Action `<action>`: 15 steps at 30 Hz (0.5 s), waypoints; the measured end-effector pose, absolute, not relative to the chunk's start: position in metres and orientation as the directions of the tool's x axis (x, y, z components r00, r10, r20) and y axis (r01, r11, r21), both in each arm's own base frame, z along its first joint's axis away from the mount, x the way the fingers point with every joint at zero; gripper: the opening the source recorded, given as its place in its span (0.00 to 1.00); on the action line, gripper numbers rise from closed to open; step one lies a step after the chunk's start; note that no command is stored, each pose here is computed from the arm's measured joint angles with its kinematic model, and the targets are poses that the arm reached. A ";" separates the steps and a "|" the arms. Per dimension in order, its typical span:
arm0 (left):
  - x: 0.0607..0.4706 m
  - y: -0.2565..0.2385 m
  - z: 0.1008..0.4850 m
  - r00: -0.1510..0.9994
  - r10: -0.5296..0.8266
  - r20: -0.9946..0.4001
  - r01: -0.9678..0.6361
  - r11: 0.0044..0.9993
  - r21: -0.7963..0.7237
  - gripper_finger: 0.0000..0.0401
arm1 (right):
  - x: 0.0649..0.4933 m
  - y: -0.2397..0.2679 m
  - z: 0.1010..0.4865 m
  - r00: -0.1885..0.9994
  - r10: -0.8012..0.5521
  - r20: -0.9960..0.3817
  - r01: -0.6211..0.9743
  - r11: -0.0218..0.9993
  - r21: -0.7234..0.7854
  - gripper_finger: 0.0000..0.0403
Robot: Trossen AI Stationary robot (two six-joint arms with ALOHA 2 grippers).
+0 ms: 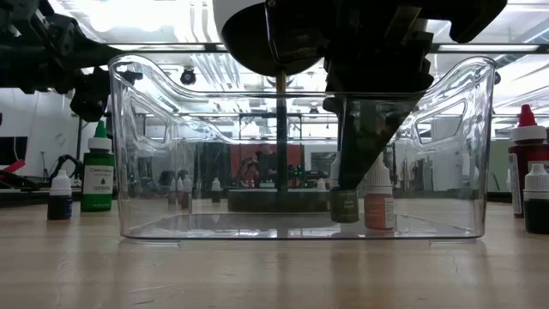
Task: Pick & Place food coloring
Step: Put the top small green food coloring bottle into the transparent bin
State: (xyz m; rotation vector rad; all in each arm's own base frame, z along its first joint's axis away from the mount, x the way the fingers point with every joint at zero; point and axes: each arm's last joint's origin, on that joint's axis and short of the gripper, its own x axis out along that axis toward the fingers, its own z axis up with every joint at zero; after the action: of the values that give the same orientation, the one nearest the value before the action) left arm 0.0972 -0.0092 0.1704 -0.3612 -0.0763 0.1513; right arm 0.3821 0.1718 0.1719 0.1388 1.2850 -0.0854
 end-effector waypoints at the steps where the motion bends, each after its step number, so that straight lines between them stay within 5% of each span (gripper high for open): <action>1: 0.097 -0.009 0.170 0.986 0.161 0.047 -0.134 0.924 -0.357 0.40 | 0.382 0.172 0.172 0.281 0.014 -0.960 0.140 0.989 0.056 0.15; 15: 0.097 -0.009 0.170 0.986 0.161 0.047 -0.134 0.924 -0.357 0.40 | 0.382 0.171 0.172 0.273 0.021 -0.962 0.139 0.988 0.062 0.30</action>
State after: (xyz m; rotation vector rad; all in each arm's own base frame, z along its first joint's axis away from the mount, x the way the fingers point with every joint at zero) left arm 0.0972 -0.0092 0.1704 -0.3613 -0.0762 0.1513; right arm 0.3819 0.1713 0.1720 0.1436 1.2928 -0.0798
